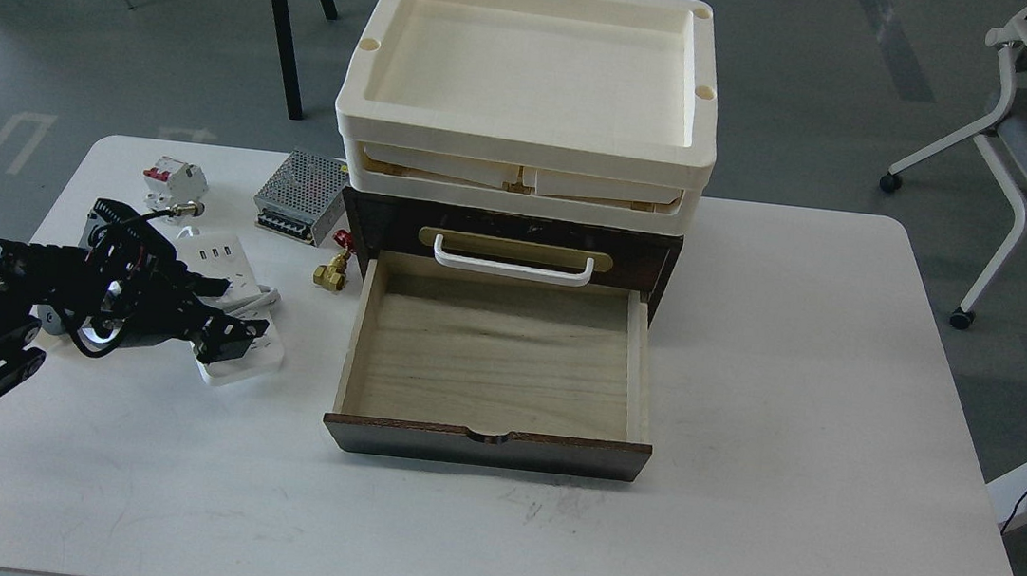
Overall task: Put charging cable into cabinet
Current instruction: 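Close the left gripper on the power strip and lift it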
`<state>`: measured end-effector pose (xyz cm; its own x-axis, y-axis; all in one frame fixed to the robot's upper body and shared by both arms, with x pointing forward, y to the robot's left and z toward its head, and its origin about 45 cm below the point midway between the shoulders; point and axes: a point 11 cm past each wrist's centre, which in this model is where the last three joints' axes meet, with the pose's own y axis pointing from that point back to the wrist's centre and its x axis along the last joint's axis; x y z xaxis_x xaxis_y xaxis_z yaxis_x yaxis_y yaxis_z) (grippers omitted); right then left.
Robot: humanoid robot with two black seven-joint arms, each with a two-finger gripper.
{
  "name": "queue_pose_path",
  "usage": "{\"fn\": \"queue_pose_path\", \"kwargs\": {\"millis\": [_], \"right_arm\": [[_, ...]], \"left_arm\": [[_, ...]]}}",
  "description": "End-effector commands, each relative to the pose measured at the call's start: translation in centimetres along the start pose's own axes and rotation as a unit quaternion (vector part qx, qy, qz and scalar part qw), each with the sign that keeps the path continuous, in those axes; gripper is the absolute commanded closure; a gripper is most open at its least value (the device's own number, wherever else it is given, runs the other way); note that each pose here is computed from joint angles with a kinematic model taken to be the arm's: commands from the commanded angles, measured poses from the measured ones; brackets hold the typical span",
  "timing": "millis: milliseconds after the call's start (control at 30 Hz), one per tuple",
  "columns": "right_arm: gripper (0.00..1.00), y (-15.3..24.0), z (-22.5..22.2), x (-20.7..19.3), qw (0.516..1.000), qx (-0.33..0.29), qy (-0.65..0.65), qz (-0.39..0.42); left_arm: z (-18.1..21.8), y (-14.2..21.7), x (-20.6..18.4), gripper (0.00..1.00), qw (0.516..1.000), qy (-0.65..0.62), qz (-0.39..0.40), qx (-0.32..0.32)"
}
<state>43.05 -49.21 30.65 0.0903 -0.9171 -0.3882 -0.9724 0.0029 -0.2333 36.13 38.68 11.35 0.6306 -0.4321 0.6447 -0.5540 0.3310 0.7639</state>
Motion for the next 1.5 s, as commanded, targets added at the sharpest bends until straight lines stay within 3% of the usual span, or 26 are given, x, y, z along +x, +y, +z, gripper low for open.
{"fn": "queue_pose_path", "kwargs": {"millis": [0, 267, 400, 433, 500, 700, 1000, 1233, 1467], "right_arm": [[0.0, 0.3, 0.2, 0.2, 1.0, -0.003, 0.0, 0.003], [0.0, 0.4, 0.4, 0.3, 1.0, -0.004, 0.0, 0.004], [0.0, 0.5, 0.4, 0.5, 1.0, -0.005, 0.001, 0.006], [0.0, 0.6, 0.4, 0.6, 1.0, -0.005, 0.001, 0.007], [0.0, 0.6, 0.4, 0.6, 1.0, -0.005, 0.001, 0.008], [0.0, 0.8, 0.5, 0.8, 1.0, -0.006, 0.0, 0.01], [0.0, 1.1, 0.4, 1.2, 1.0, -0.006, 0.001, 0.014], [0.0, 1.1, 0.4, 1.2, 1.0, -0.006, 0.002, 0.015], [0.0, 1.3, 0.7, 1.3, 1.0, -0.009, 0.001, 0.016]], "left_arm": [[-0.1, 0.1, 0.1, 0.37, 1.0, -0.006, 0.008, 0.002], [0.1, 0.1, 0.1, 0.38, 1.0, -0.016, 0.025, -0.001], [0.3, 0.0, -0.1, 0.54, 0.999, -0.019, 0.028, -0.004], [0.3, 0.0, -0.1, 0.62, 0.999, -0.019, 0.029, -0.004], [0.2, 0.1, -0.1, 0.89, 0.999, -0.02, 0.03, -0.002], [0.3, 0.1, 0.0, 1.0, 0.999, -0.035, 0.036, -0.004], [-0.2, 1.0, 1.5, 1.0, 0.994, -0.067, 0.086, -0.002], [0.1, 7.9, 4.4, 1.0, 0.995, -0.075, 0.066, -0.025], [6.2, 14.2, 8.1, 1.0, 0.982, 0.048, 0.117, -0.14]]}}
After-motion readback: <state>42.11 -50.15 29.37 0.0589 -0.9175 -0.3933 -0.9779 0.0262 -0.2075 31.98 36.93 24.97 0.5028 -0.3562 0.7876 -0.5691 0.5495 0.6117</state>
